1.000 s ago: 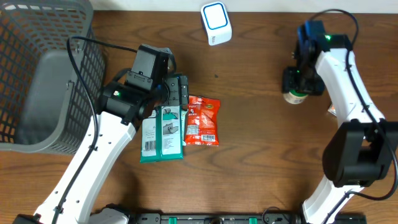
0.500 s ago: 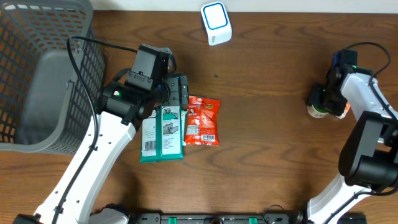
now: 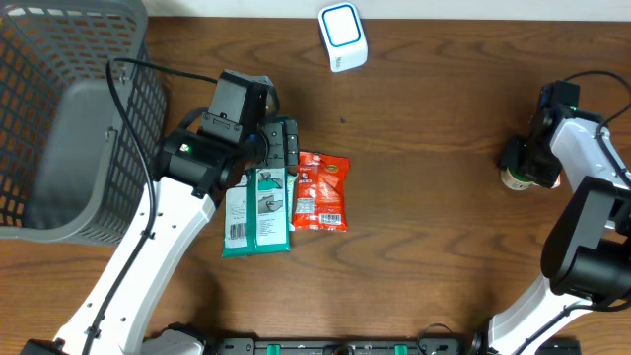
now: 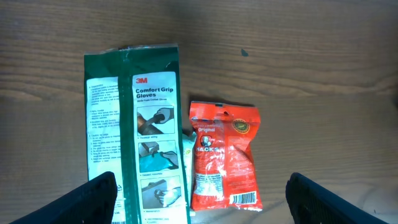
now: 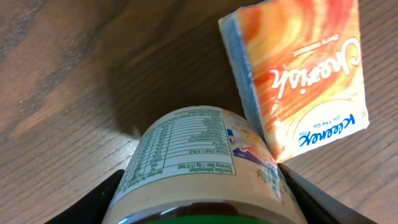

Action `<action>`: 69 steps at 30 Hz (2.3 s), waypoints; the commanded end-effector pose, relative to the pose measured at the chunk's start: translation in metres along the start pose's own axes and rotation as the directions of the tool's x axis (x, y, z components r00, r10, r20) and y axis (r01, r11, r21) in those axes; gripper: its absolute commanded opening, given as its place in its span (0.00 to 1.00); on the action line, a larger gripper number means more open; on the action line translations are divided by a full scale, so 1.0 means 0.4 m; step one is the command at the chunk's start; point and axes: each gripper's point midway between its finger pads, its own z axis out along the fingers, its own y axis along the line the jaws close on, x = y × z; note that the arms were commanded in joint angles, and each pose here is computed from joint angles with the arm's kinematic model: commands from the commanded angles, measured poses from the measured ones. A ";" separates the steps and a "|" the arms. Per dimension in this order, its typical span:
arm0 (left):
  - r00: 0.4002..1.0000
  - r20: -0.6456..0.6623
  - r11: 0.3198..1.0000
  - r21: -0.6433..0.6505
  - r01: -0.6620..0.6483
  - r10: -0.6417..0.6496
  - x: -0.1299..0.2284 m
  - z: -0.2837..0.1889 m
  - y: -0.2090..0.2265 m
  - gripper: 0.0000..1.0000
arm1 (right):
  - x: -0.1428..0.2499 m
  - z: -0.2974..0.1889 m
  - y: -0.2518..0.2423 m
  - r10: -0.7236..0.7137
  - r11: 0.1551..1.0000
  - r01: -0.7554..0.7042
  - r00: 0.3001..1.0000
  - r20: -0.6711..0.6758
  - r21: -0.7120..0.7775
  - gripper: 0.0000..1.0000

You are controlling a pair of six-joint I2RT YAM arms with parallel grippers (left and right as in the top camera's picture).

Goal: Scan the item barcode
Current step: 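Carry the jar right toward the orange box at the table edge, then lower the jar beside the orange box and open the right gripper, then move the right gripper left over the red Hacks packet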

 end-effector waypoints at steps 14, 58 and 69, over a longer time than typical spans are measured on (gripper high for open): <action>1.000 0.011 1.000 0.006 -0.010 0.010 -0.011 -0.007 -0.006 0.87 | -0.010 0.026 0.021 0.002 0.998 0.000 1.000 0.030 -0.061 0.11; 1.000 0.011 1.000 0.006 -0.010 0.010 -0.011 -0.007 -0.006 0.87 | 0.049 -0.222 0.226 -0.260 0.930 0.307 0.938 0.228 -0.201 0.33; 1.000 0.011 1.000 0.006 -0.010 0.010 -0.011 -0.007 -0.006 0.87 | 0.052 -0.029 0.201 -0.430 0.903 0.427 0.897 0.096 0.053 0.01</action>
